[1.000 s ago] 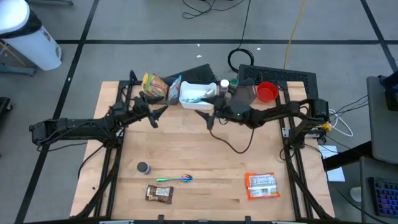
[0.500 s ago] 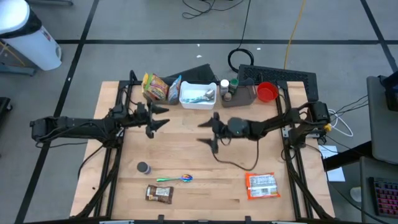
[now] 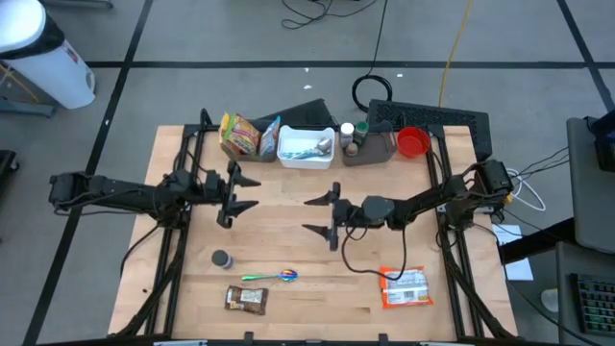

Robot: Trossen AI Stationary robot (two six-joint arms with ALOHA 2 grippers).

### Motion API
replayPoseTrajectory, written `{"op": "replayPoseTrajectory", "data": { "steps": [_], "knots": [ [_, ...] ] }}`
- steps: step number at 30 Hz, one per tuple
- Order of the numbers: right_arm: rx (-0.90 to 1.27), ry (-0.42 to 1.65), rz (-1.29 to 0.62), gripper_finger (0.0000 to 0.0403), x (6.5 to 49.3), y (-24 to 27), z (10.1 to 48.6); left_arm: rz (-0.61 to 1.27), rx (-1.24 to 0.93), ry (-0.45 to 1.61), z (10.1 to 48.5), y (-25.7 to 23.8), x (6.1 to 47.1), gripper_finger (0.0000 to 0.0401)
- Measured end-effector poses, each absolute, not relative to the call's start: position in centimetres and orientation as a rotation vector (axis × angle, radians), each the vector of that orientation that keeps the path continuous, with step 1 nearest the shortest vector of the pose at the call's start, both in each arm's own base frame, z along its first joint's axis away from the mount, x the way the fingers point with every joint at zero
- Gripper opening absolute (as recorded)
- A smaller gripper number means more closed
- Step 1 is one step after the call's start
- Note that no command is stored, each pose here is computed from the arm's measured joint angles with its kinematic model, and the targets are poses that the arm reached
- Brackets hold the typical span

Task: Pick & Place Food Item
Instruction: Put the violet seasoning into the right black bin

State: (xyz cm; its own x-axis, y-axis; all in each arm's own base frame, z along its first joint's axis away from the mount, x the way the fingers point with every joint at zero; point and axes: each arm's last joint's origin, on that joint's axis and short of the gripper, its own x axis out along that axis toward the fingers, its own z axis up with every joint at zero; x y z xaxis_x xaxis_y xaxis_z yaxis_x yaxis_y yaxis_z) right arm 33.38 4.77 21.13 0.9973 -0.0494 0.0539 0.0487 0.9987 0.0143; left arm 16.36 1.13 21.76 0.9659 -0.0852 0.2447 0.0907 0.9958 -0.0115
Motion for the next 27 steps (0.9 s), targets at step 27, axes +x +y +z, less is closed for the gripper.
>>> {"op": "replayPoseTrajectory", "data": {
  "steps": [27],
  "knots": [
    [-0.080, -0.090, -0.157, 0.0293, 33.7, 1.2, 21.5, -0.129, -0.054, -0.261, 21.9, 0.5, 16.3, 0.0255]
  ]
}}
